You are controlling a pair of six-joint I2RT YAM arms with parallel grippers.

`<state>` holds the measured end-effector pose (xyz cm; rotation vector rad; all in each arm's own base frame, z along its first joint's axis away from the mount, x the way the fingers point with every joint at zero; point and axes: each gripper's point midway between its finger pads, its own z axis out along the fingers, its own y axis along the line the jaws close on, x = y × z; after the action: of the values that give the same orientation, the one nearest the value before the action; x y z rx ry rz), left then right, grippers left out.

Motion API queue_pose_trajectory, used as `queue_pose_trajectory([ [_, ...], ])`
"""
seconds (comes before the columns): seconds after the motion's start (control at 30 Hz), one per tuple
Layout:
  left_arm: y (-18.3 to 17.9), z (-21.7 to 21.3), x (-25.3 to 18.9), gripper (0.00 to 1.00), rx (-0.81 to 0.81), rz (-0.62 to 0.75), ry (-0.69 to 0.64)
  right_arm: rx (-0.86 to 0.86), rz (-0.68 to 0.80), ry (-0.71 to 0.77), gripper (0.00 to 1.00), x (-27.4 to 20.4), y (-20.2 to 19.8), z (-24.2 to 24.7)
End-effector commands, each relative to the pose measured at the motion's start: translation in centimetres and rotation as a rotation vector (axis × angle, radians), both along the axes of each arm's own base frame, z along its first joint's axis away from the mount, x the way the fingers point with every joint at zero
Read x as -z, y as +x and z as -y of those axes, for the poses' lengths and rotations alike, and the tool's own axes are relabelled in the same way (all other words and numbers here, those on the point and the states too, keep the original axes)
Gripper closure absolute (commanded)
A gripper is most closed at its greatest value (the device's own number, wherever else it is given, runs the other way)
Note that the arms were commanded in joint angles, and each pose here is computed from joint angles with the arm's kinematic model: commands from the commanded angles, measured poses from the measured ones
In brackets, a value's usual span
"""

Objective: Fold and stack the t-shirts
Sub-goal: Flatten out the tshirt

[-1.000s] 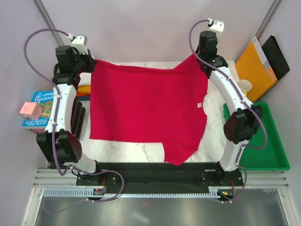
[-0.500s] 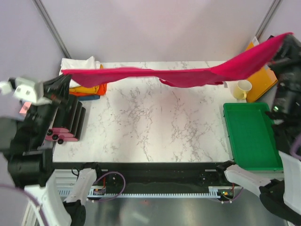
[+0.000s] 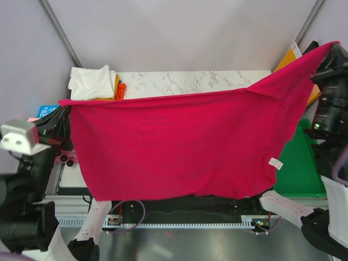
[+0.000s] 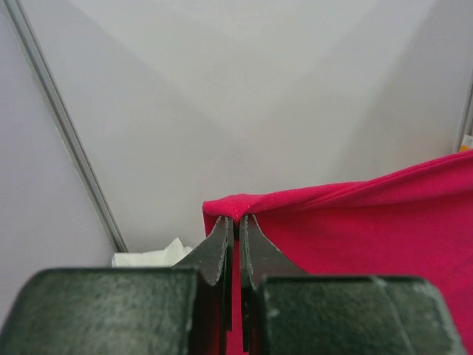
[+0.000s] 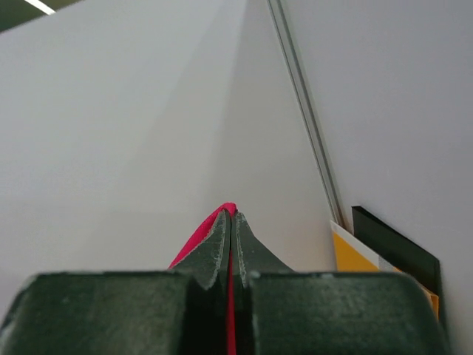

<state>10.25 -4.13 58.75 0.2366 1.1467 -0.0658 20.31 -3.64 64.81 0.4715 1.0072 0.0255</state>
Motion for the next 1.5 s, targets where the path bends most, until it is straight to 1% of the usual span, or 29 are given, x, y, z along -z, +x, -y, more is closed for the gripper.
queue_pose_trajectory([
  [0.0,8.3,-0.9,6.3,0.98,-0.019,-0.227,0.037,0.067,-0.131,-0.049,1.00,3.7,5.6,-1.9],
  [0.03,9.5,-0.5,7.6,0.98,0.012,-0.260,0.052,0.079,-0.159,-0.061,1.00,4.9,7.0,-2.3],
  [0.07,11.9,-0.4,11.2,0.98,0.030,-0.354,0.052,0.082,-0.181,-0.070,1.00,5.8,8.1,-2.9],
  [0.13,14.5,-0.1,14.3,0.98,0.066,-0.415,0.062,0.077,-0.245,-0.108,1.00,8.5,11.6,-4.4],
  [0.17,16.3,-0.2,18.1,0.98,0.073,-0.504,0.054,0.088,-0.290,-0.122,1.00,10.2,14.0,-4.8],
  [0.2,18.1,-0.3,20.2,0.98,0.079,-0.554,0.047,0.085,-0.315,-0.125,1.00,11.5,15.5,-4.9],
  [0.23,19.0,-0.2,22.2,0.98,0.088,-0.599,0.048,0.070,-0.338,-0.095,1.00,13.3,17.2,-5.2],
  [0.27,19.9,-0.2,25.8,0.98,0.100,-0.681,0.046,0.066,-0.387,-0.102,1.00,15.7,19.8,-5.1],
  [0.33,21.9,-0.6,29.2,0.98,0.094,-0.742,0.050,0.053,-0.443,-0.081,1.00,19.0,22.6,-5.2],
  [0.37,22.3,-0.7,31.8,0.98,0.092,-0.791,0.052,0.050,-0.501,-0.073,1.00,22.0,25.2,-5.4],
  [0.43,24.4,-1.3,34.1,0.98,0.071,-0.820,0.063,0.053,-0.543,-0.061,1.00,24.3,27.6,-5.5],
  [0.47,25.0,-1.4,35.0,0.98,0.063,-0.834,0.064,0.057,-0.606,-0.065,1.00,27.6,30.0,-5.9],
  [0.53,27.3,-1.7,37.6,0.98,0.051,-0.889,0.067,0.053,-0.634,-0.065,1.00,28.8,32.3,-6.3],
  [0.57,28.3,-1.9,38.0,0.98,0.047,-0.897,0.068,0.059,-0.692,-0.077,1.00,31.9,34.3,-6.4],
  [0.63,30.4,-2.2,40.2,0.98,0.036,-0.938,0.056,0.046,-0.700,-0.073,1.00,32.5,36.4,-7.0],
  [0.67,31.4,-2.2,39.9,0.98,0.038,-0.931,0.050,0.045,-0.745,-0.083,1.00,35.3,37.9,-7.2],
  [0.73,32.8,-2.2,40.7,0.98,0.035,-0.948,0.036,0.032,-0.742,-0.076,1.00,35.9,39.5,-7.6],
  [0.77,33.9,-2.3,41.4,0.98,0.035,-0.961,0.034,0.029,-0.772,-0.081,1.00,37.9,40.4,-7.9],
  [0.83,35.1,-2.4,42.3,0.98,0.033,-0.981,0.036,0.016,-0.767,-0.078,1.00,38.4,41.6,-8.3],
  [0.87,36.2,-2.4,42.8,0.98,0.032,-0.987,0.038,0.012,-0.794,-0.080,1.00,40.3,42.3,-8.4],
  [0.9,36.8,-2.4,43.0,0.98,0.032,-0.985,0.045,0.010,-0.785,-0.077,1.00,40.2,42.8,-8.6],
  [0.97,38.4,-2.7,42.6,0.98,0.010,-0.962,0.058,0.013,-0.812,-0.076,1.00,42.2,43.6,-8.5],
  [1.0,39.2,-2.9,43.4,0.98,0.005,-0.972,0.063,0.011,-0.808,-0.073,1.00,42.3,43.9,-8.7],
  [1.07,41.1,-3.2,42.3,0.98,-0.020,-0.941,0.074,0.015,-0.822,-0.056,1.00,43.5,44.3,-8.5],
  [1.1,41.8,-3.2,43.2,0.98,-0.022,-0.958,0.082,0.017,-0.820,-0.048,1.00,43.5,44.4,-8.3],
  [1.13,43.0,-3.5,41.8,0.98,-0.038,-0.924,0.084,0.016,-0.820,-0.041,1.00,43.8,44.5,-8.3],
  [1.23,45.3,-3.8,41.3,0.98,-0.057,-0.908,0.090,0.017,-0.832,-0.030,1.00,44.7,44.8,-7.9],
  [1.33,47.3,-3.9,41.6,0.98,-0.062,-0.925,0.086,0.021,-0.842,-0.021,1.00,45.5,45.1,-7.2],
  [1.47,48.6,-3.7,42.1,0.98,-0.065,-0.931,0.075,0.023,-0.856,-0.007,1.00,46.7,45.5,-6.1],
])
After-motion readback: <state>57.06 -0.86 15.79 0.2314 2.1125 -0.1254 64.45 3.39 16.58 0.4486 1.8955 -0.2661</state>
